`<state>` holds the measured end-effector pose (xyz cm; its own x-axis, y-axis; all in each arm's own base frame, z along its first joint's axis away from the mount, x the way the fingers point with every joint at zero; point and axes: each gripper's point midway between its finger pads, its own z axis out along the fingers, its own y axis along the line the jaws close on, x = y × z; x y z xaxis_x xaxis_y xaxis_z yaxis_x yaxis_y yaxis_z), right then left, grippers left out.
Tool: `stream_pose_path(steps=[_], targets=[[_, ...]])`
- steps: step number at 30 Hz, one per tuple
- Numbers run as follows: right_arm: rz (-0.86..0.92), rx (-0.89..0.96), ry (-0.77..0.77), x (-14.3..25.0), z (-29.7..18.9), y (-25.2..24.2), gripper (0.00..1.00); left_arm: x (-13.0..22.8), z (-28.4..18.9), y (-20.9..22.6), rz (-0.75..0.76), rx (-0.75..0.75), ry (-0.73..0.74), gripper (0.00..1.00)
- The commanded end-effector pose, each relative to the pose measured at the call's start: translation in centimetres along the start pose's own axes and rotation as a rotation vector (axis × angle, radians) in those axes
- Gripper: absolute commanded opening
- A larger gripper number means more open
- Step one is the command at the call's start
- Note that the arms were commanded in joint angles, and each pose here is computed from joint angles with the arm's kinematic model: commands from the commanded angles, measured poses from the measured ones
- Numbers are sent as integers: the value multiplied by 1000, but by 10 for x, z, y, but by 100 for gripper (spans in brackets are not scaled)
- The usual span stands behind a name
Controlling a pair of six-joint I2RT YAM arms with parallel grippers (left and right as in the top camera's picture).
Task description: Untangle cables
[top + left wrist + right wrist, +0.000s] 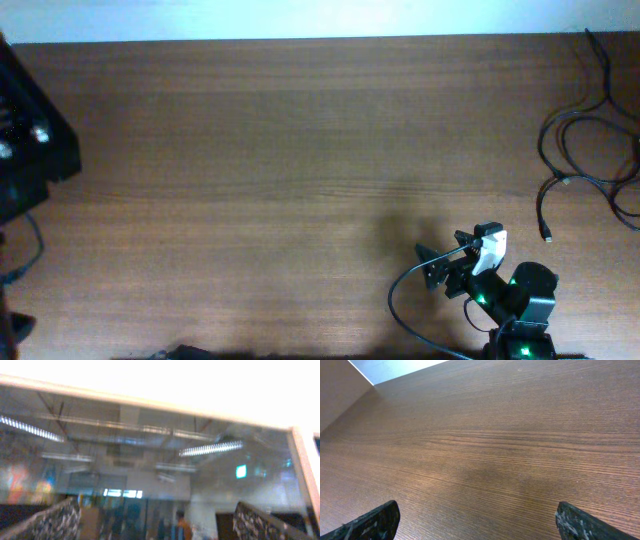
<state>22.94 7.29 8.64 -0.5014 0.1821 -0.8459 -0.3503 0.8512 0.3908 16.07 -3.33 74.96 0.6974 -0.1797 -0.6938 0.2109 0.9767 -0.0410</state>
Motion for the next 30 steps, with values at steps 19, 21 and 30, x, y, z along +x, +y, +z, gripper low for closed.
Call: stream_pose_path(steps=[19,21,30], targets=[[3,5,3,3,0,-1,99,204,-261,54,46,-200,-225,99],[3,5,3,3,0,-1,99,209,-274,56,72,-204,-236,99],[3,5,3,3,0,-1,99,309,-287,68,118,-229,125,99]])
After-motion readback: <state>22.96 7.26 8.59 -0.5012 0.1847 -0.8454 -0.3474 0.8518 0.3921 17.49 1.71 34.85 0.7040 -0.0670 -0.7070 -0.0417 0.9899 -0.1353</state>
